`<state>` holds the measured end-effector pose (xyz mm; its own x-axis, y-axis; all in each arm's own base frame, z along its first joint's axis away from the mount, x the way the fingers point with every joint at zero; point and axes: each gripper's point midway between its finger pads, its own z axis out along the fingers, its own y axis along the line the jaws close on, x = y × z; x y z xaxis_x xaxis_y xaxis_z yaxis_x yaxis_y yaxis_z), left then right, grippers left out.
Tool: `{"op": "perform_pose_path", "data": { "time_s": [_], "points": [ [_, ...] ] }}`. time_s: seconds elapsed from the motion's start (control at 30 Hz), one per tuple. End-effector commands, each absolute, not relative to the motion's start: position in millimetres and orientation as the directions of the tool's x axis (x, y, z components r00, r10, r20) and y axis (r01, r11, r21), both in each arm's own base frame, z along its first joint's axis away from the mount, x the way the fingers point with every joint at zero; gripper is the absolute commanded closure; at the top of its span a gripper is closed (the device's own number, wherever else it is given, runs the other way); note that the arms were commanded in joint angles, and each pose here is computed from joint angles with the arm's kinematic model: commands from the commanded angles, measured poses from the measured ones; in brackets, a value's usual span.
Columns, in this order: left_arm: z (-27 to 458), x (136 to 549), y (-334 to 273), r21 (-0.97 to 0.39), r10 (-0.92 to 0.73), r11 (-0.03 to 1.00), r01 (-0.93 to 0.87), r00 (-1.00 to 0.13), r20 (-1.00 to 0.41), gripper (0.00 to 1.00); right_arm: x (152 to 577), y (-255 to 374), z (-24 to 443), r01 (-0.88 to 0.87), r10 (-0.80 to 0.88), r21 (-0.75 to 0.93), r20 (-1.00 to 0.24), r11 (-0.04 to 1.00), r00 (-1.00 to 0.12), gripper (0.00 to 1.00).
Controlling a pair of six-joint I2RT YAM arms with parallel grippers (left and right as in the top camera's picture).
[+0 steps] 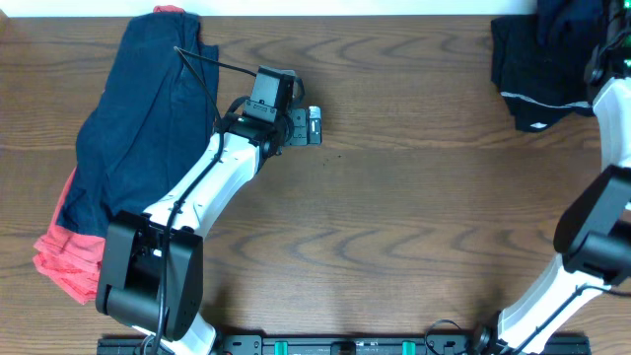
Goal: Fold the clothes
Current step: 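Drag the folded shorts rightward to the top right corner with right gripper, then place the shorts onto the black garment at top right, right gripper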
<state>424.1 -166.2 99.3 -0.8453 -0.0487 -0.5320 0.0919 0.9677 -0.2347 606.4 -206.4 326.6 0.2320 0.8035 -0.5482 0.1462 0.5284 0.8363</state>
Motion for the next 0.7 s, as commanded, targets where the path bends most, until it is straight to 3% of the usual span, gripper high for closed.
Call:
{"op": "perform_pose_path", "data": {
  "time_s": [0.0,0.23,0.43,0.67],
  "points": [
    [117.0,430.9,-164.0,-0.226,-0.045,0.968,0.105,-0.819,-0.573,0.01,615.6,-218.9,329.6,0.033,0.859,0.896,-0.435,0.444,0.27,0.99],
    [117.1,431.0,-164.0,-0.226,-0.045,0.968,0.105,-0.818,-0.573,0.01,624.5,-229.7,325.4,-0.218,0.88,0.882,-0.332,0.417,0.34,0.99],
    [117.1,431.0,-164.0,-0.226,-0.045,0.968,0.105,-0.818,-0.573,0.01,639.7,-229.8,270.0,-0.177,0.909,0.911,-0.32,0.373,0.267,0.99],
    [117.1,431.0,-164.0,-0.226,-0.045,0.968,0.105,-0.818,-0.573,0.01,645.3,-215.7,253.7,-0.197,0.889,0.874,-0.402,0.443,0.219,0.99]
  ]
}}
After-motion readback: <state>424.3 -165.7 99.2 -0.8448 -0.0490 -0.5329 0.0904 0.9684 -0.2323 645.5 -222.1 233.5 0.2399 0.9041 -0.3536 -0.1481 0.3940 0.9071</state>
